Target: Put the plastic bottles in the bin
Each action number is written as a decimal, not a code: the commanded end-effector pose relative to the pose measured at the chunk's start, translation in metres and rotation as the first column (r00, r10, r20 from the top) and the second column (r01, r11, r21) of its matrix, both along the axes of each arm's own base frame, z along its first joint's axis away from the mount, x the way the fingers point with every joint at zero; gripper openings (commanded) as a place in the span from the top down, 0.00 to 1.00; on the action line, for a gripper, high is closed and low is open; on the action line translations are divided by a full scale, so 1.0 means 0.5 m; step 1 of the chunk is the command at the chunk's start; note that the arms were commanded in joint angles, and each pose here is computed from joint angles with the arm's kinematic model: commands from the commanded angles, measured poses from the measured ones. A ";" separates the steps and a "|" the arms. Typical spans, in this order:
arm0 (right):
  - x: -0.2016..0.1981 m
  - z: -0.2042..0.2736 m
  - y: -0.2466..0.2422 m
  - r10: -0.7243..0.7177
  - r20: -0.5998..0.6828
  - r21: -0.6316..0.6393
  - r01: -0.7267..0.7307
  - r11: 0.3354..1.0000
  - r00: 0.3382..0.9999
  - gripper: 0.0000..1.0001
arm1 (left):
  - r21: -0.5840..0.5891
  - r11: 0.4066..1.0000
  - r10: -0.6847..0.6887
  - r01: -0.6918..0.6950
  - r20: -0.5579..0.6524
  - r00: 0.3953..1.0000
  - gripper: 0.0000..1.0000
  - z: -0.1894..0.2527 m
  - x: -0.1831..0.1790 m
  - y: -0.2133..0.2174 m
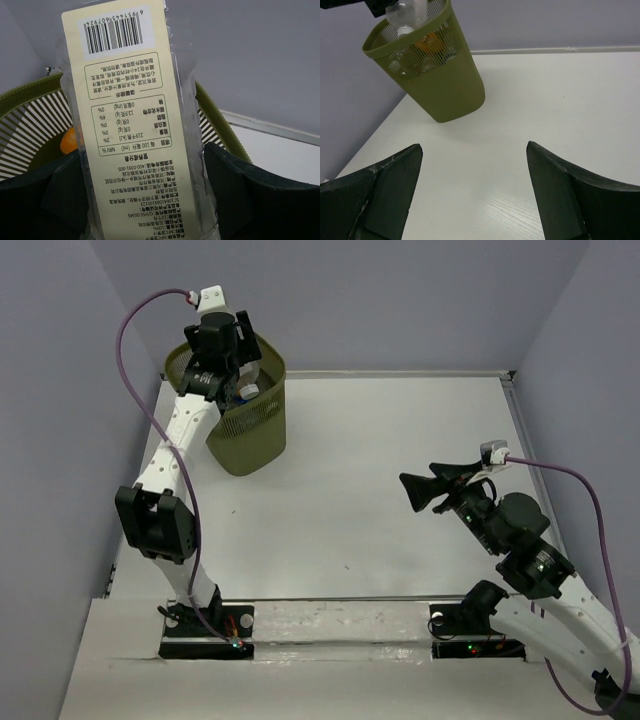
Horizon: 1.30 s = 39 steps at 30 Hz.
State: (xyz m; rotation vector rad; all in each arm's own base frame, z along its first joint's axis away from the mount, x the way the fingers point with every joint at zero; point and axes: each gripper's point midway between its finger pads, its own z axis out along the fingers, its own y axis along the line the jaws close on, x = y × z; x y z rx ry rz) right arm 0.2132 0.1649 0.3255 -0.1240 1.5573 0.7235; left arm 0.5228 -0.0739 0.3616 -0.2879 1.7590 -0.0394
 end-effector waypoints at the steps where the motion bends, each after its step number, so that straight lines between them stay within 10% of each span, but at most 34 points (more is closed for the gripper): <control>1: 0.004 0.022 0.016 0.025 0.036 0.034 -0.026 0.999 0.999 0.09 | -0.006 0.998 0.055 -0.055 0.112 0.992 0.17 0.099 -0.039 0.032; 3: 0.006 0.024 0.018 0.025 0.039 0.038 -0.027 0.999 0.999 0.09 | -0.025 0.999 0.041 -0.038 0.139 0.989 0.01 0.127 -0.059 0.030; 15: 0.004 0.061 0.029 0.047 0.058 0.074 -0.051 0.996 0.997 0.00 | -0.133 0.964 -0.162 0.232 0.398 0.903 0.01 0.343 -0.278 -0.023; 24: -0.038 0.186 -0.026 0.003 0.206 0.130 -0.031 0.991 0.979 0.00 | -0.113 0.784 -0.510 0.611 0.445 0.736 0.01 0.251 -0.513 -0.125; 39: -0.067 0.185 -0.104 -0.113 0.206 0.223 0.066 0.973 0.972 0.00 | -0.066 0.846 -0.434 0.529 0.491 0.756 0.01 0.138 -0.703 -0.024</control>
